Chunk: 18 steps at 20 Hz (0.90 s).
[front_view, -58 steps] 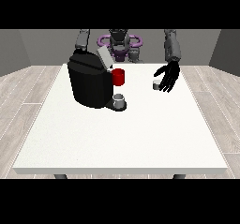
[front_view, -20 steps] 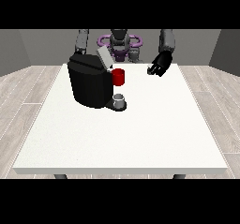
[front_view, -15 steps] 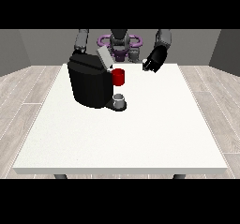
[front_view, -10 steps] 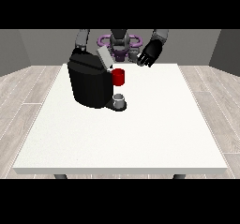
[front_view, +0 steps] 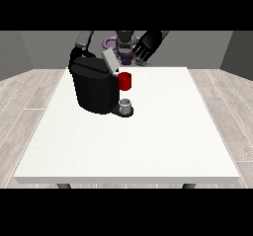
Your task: Insert the coffee pod into the coffee machine and close the lid
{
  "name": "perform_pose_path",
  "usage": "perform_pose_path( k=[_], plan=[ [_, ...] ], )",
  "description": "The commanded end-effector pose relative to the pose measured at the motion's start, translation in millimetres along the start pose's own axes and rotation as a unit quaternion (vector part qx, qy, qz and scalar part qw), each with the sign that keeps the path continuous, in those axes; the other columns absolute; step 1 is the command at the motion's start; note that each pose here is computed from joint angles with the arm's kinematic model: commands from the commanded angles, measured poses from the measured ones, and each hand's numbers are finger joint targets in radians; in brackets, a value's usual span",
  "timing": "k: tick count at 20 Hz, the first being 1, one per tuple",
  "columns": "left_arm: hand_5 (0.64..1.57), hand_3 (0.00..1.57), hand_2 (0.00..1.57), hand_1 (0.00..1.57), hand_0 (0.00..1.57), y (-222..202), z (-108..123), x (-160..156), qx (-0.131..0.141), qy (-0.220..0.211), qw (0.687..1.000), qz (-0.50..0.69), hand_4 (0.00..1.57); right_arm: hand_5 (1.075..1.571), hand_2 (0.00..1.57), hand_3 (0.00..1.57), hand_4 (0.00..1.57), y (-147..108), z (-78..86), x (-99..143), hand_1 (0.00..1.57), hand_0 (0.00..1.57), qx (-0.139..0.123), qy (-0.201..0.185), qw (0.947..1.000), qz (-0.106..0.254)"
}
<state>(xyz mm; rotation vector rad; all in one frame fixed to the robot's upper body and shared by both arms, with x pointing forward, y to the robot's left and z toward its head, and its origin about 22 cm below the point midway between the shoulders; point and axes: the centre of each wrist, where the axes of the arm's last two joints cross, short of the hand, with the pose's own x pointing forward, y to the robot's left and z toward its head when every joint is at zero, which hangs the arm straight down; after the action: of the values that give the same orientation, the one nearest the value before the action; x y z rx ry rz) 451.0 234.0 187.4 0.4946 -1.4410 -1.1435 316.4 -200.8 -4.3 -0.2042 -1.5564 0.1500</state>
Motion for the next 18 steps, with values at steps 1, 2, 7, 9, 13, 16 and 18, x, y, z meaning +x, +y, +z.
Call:
perform_pose_path(
  k=[1,2,7,9,13,16,18],
  plan=[
    [1.571,1.27,1.29,1.26,1.26,35.0,6.1,4.9,0.024,-0.002,1.0,0.003,0.49,1.571,0.0,0.0,0.0,4.4,-2.5,18.2,0.0,0.0,0.006,-0.014,0.9999,0.001],
    [1.571,1.26,1.27,1.22,1.22,37.1,3.5,15.0,0.035,-0.006,0.999,-0.005,0.47,1.571,0.0,0.0,0.0,-10.7,-12.3,25.0,0.0,0.0,0.002,-0.027,0.9995,0.013],
    [1.571,1.25,1.3,1.25,1.25,73.9,13.8,17.1,0.079,0.01,0.997,-0.017,0.48,1.571,0.0,0.0,0.27,-2.0,-11.7,38.8,0.0,0.0,0.001,-0.065,0.9979,-0.001],
    [1.571,1.23,1.28,1.22,1.22,78.5,17.4,13.6,0.077,-0.008,0.997,-0.018,0.48,1.571,0.0,0.0,0.18,-16.3,-20.4,49.1,0.0,0.0,-0.013,-0.069,0.9975,0.004],
    [1.571,1.24,1.3,1.26,1.26,69.6,3.4,46.1,0.068,-0.025,0.997,-0.032,0.49,1.571,0.0,0.0,0.0,-23.5,-32.2,54.0,0.0,0.0,-0.034,-0.068,0.9971,-0.011],
    [1.571,1.24,1.28,1.21,1.21,77.4,9.2,26.4,0.068,0.004,0.997,-0.03,0.47,1.571,0.0,0.0,0.15,-5.3,-20.0,55.0,0.0,0.0,-0.014,-0.07,0.9975,0.0],
    [1.571,1.22,1.26,1.19,1.19,74.7,5.2,39.0,0.066,-0.021,0.997,-0.033,0.46,1.571,0.0,0.0,0.1,-19.4,-28.2,52.6,0.0,0.0,-0.033,-0.08,0.9962,0.001]
  ],
)
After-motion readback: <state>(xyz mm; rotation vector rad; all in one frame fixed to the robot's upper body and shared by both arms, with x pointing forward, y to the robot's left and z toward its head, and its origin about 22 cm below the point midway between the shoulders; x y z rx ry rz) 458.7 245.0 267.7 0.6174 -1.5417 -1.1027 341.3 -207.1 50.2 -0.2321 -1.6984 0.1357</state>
